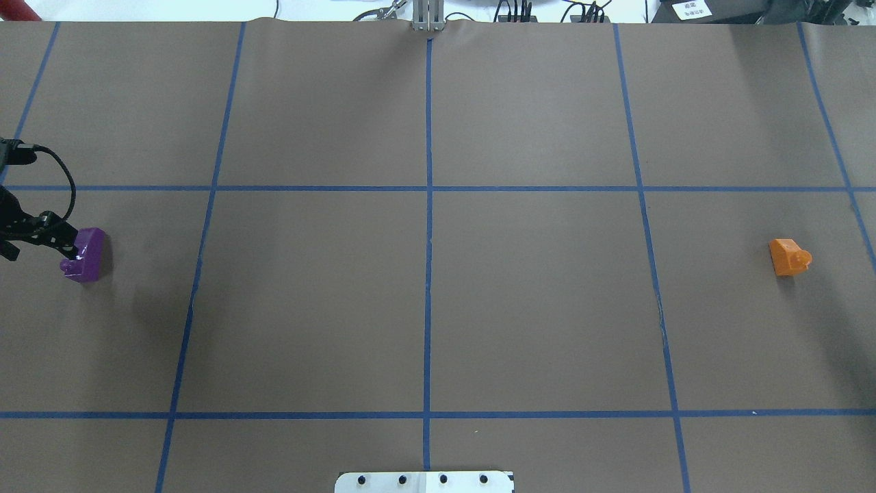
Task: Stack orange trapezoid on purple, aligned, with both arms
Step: 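Lower the left gripper onto the purple trapezoid block and grasp it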
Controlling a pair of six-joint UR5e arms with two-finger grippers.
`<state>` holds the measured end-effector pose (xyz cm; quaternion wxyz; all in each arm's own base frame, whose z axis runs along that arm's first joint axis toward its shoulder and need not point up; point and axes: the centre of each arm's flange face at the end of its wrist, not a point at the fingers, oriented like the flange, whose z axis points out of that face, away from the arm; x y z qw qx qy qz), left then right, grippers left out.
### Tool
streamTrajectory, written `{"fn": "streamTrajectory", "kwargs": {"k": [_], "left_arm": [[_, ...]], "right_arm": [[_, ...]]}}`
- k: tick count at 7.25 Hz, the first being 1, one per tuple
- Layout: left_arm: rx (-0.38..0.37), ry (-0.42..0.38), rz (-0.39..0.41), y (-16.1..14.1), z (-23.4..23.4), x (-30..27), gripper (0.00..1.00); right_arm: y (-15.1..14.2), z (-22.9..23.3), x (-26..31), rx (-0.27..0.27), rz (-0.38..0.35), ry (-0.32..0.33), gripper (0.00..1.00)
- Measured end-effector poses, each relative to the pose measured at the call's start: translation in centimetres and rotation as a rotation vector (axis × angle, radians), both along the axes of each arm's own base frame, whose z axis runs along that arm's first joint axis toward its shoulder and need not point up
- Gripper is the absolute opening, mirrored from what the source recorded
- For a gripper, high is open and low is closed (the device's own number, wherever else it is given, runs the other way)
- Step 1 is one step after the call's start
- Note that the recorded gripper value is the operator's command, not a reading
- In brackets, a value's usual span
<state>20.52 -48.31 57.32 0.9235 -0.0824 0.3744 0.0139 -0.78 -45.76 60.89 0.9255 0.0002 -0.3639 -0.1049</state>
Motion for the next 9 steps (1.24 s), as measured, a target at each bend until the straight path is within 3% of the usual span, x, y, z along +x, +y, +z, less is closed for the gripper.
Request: {"fn": "streamTrajectory", "kwargs": {"k": [3, 4, 5, 6, 7, 9], "left_arm": [[-0.04, -0.014, 0.011, -0.8, 0.3, 3.4, 0.98], [-0.05, -0.021, 0.02, -0.7, 0.4, 4.6, 0.92], [-0.059, -0.028, 0.027, -0.5, 0.7, 5.3, 0.69], [-0.067, -0.034, 0.032, -0.3, 1.1, 5.7, 0.32], [-0.074, -0.039, 0.034, -0.2, 1.4, 5.9, 0.0], [-0.072, -0.052, 0.029, -0.3, 1.6, 5.9, 0.0]], "right_arm": [[0.0, 0.2, -0.1, -0.005, -0.002, 0.001, 1.0], [0.0, 0.3, -0.1, -0.006, -0.002, 0.001, 1.0], [0.0, 0.3, -0.1, -0.006, -0.003, 0.001, 1.0], [0.0, 0.3, -0.2, -0.007, -0.004, 0.001, 1.0], [0.1, 0.4, -0.3, -0.008, -0.005, 0.001, 1.0], [0.0, 0.4, -0.4, -0.009, -0.007, 0.0, 1.0]]}}
